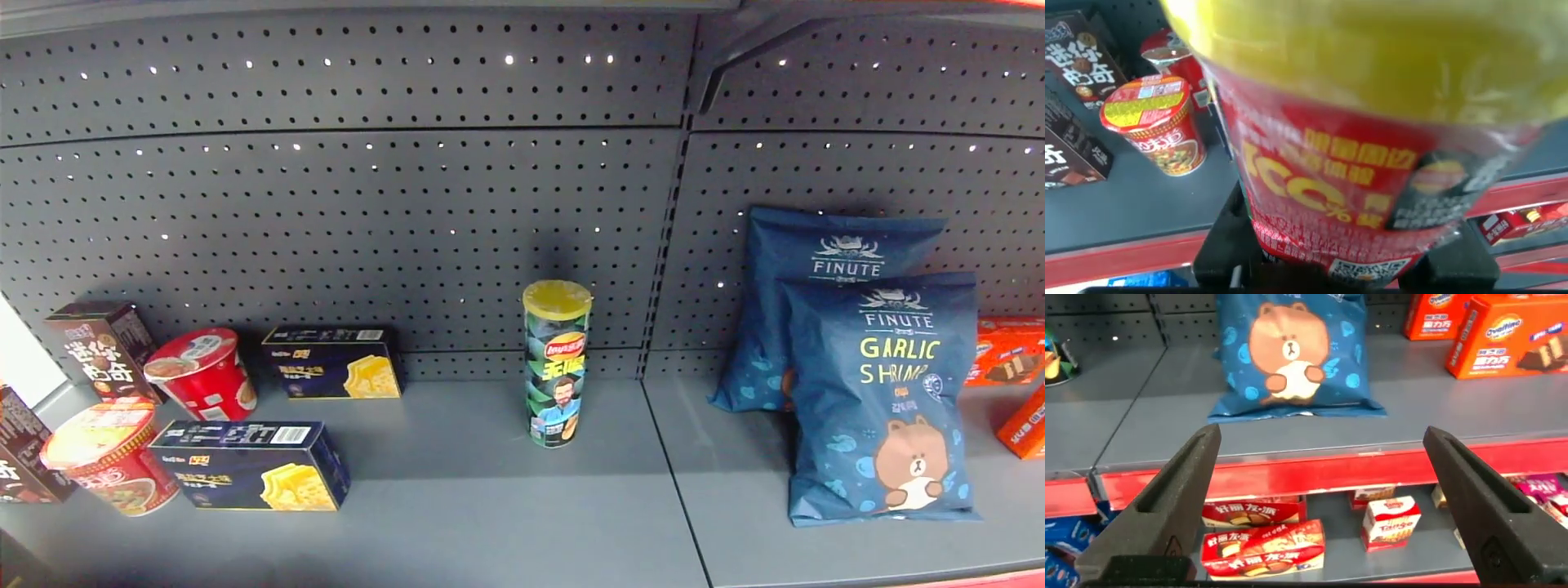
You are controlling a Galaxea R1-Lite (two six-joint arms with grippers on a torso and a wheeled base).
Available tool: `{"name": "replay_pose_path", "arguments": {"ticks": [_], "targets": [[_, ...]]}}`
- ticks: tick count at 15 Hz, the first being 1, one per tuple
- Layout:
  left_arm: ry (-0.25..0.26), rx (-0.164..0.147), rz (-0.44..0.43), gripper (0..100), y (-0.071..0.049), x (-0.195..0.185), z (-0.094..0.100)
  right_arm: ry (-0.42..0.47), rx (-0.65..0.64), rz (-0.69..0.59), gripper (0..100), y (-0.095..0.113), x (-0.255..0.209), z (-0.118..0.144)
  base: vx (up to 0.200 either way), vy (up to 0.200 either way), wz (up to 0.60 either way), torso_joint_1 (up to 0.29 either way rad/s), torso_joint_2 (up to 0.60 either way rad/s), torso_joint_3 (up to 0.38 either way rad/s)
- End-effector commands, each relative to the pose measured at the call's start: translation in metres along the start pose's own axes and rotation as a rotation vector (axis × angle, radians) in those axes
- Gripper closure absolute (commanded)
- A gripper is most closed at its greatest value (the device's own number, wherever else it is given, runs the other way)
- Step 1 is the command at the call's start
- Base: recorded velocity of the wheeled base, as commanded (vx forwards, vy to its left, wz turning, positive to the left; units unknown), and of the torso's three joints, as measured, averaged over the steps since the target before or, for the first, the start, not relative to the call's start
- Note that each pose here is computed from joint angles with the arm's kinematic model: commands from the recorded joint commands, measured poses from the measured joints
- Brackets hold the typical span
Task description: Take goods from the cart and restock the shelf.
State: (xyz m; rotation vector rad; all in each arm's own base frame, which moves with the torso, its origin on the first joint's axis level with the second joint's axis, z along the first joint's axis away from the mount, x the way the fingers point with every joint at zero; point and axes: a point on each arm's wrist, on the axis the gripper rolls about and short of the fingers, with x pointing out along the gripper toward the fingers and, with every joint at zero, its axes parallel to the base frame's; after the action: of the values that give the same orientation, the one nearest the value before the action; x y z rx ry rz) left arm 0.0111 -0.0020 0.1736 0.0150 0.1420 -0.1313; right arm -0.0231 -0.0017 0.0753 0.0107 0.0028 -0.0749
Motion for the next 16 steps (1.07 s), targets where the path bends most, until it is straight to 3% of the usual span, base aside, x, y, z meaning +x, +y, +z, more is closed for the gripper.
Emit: {"name": "replay_pose_path", "arguments": {"ticks": [1,7,8,9,10,11,13,14,16], "targets": [[0.001,0.000,-0.001,100,0.000,0.000,0.001,0.001,0.000,0.000,0,0.000,0.000,0.000,0.000,0.000,0.00,0.000,0.00,0.000],[-0.010,0.008,0.023,100,0.000,-0.003,-0.001,0.014,-0.025,0.038,0,0.001,0.001,0.001,0.000,0.000,0.00,0.000,0.00,0.000],[-0.009,0.008,0.036,100,0.000,-0.004,-0.001,0.060,0.041,0.012,0,0.001,0.004,0.002,0.000,0.000,0.00,0.000,0.00,0.000],[-0.007,0.008,0.052,100,0.001,-0.005,0.002,0.040,0.020,-0.055,0,0.000,0.005,0.015,0.000,0.000,0.00,0.000,0.00,0.000],[-0.011,0.010,0.054,100,0.001,-0.005,0.005,-0.104,-0.055,0.004,0,0.001,-0.005,0.054,0.000,0.000,0.00,0.000,0.00,0.000],[-0.010,0.010,0.049,100,0.001,-0.005,0.004,-0.043,-0.076,0.049,0,0.005,0.028,0.137,0.000,0.000,0.00,0.000,0.00,0.000],[0.042,0.020,0.022,100,0.000,0.001,-0.011,0.035,-0.106,0.304,0,0.010,0.037,0.119,0.000,0.000,0.00,0.000,0.00,0.000],[0.063,0.028,0.003,100,0.000,0.004,-0.010,0.044,-0.135,0.394,0,0.013,0.043,0.125,0.000,0.000,0.00,0.000,0.00,0.000],[0.069,0.027,-0.043,100,-0.001,0.009,-0.003,0.128,-0.133,0.488,0,0.026,0.076,0.134,0.000,0.000,0.00,0.000,0.00,0.000]]}}
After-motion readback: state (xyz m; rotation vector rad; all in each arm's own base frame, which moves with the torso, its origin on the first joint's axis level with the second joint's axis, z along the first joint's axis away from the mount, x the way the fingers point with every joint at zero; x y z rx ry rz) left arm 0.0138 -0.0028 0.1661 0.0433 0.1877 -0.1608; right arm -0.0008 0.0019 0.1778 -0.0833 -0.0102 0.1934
